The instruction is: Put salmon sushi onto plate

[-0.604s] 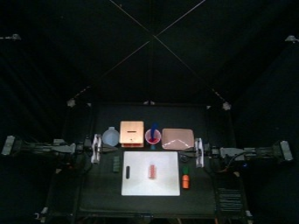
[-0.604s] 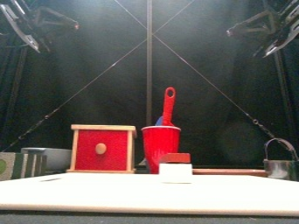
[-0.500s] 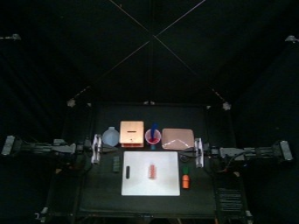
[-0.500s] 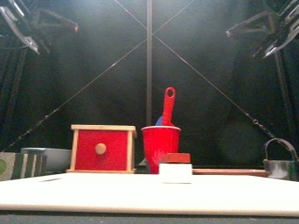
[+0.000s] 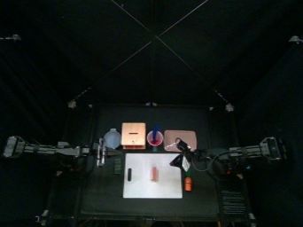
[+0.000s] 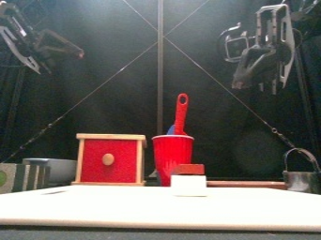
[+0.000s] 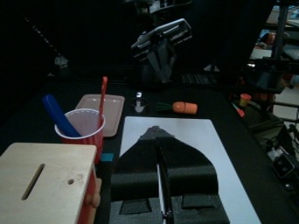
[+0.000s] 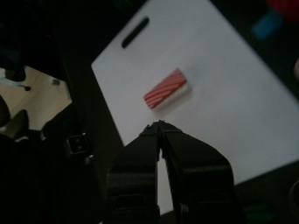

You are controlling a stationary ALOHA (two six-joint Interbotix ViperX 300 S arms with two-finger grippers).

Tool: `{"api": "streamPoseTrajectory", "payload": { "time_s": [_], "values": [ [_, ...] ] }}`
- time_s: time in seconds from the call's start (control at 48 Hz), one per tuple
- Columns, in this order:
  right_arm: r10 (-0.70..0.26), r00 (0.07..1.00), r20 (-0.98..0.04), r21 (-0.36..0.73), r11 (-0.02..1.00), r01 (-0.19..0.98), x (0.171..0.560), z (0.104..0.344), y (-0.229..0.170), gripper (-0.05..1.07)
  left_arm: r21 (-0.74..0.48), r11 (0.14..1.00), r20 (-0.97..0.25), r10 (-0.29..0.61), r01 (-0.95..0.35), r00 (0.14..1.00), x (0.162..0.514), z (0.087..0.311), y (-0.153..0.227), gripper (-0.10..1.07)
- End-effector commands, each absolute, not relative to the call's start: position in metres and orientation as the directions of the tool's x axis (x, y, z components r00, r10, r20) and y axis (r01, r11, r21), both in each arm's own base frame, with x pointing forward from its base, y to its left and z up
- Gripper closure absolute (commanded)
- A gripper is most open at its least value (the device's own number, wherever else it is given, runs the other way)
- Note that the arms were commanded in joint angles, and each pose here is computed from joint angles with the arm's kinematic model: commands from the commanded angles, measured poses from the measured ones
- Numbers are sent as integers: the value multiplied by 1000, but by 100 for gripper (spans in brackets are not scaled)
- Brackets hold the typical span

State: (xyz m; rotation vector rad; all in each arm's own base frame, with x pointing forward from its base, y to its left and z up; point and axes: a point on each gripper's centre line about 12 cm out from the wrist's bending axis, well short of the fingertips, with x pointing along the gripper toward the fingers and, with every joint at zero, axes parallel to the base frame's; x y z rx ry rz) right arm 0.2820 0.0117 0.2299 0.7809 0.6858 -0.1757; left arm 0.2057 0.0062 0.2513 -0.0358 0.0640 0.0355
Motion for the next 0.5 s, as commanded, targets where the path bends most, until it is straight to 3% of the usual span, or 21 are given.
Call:
{"api": "streamPoseTrajectory", "payload": {
  "time_s": [0.0,0.083,0.188,0.479],
  "values": [
    [130,717,-685,616,629,474,294,234,12,93,-41,998,-48,42,-44,998,208,256,8,98],
    [147,649,-747,605,557,570,300,227,11,91,-53,997,-51,52,-55,997,207,255,9,98],
    [138,566,-813,536,557,635,309,221,10,79,-92,993,-52,66,-71,996,207,254,11,98],
    [94,556,-826,536,440,721,339,215,17,13,-177,979,-51,98,-106,994,198,235,14,97]
  ]
}}
